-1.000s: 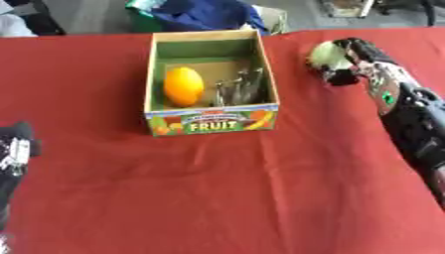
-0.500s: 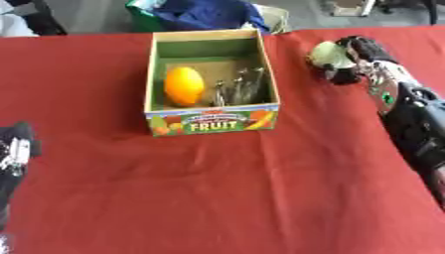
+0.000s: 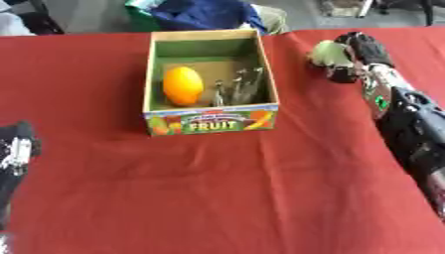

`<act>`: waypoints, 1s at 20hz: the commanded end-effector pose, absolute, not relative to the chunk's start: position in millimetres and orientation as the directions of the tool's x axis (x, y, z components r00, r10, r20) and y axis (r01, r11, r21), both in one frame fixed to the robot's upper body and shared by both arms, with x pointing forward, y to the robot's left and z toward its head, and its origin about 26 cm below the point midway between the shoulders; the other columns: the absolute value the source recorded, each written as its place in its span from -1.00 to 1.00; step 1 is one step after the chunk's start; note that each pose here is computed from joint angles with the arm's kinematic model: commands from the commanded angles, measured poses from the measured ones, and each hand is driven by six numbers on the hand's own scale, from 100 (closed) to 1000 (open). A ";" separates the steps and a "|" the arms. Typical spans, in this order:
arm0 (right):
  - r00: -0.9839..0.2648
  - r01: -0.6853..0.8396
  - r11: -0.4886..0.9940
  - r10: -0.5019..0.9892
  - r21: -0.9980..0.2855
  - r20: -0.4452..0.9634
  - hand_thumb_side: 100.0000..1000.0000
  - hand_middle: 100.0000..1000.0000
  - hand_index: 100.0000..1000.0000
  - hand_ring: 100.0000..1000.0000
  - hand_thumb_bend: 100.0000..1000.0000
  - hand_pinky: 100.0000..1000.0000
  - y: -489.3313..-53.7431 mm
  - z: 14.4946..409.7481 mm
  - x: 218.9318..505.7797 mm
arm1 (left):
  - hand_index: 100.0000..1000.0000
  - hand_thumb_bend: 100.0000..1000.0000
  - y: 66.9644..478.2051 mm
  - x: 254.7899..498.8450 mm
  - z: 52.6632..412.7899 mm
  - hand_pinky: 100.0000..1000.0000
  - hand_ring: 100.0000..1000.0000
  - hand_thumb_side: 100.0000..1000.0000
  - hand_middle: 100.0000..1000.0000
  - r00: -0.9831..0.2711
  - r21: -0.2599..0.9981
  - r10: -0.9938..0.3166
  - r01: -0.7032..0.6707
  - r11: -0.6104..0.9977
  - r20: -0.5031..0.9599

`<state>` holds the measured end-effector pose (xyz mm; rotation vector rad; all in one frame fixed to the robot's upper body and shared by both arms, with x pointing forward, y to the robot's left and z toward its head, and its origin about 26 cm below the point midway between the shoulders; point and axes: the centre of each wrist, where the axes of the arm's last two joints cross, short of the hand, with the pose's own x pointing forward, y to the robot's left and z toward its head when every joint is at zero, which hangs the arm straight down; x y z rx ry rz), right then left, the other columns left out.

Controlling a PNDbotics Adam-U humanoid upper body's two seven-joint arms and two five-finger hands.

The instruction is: Pick up objects on the table and place them in the box.

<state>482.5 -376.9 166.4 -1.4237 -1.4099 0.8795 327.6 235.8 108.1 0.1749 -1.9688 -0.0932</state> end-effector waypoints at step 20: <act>-0.374 0.488 0.265 0.925 -0.832 0.075 -0.75 -0.97 -0.84 -0.92 -1.00 -0.73 -271.6 264.1 499.3 | 0.16 -0.58 235.5 327.8 116.3 0.13 0.09 -0.06 -0.01 -0.418 0.153 -0.170 -0.074 0.985 0.893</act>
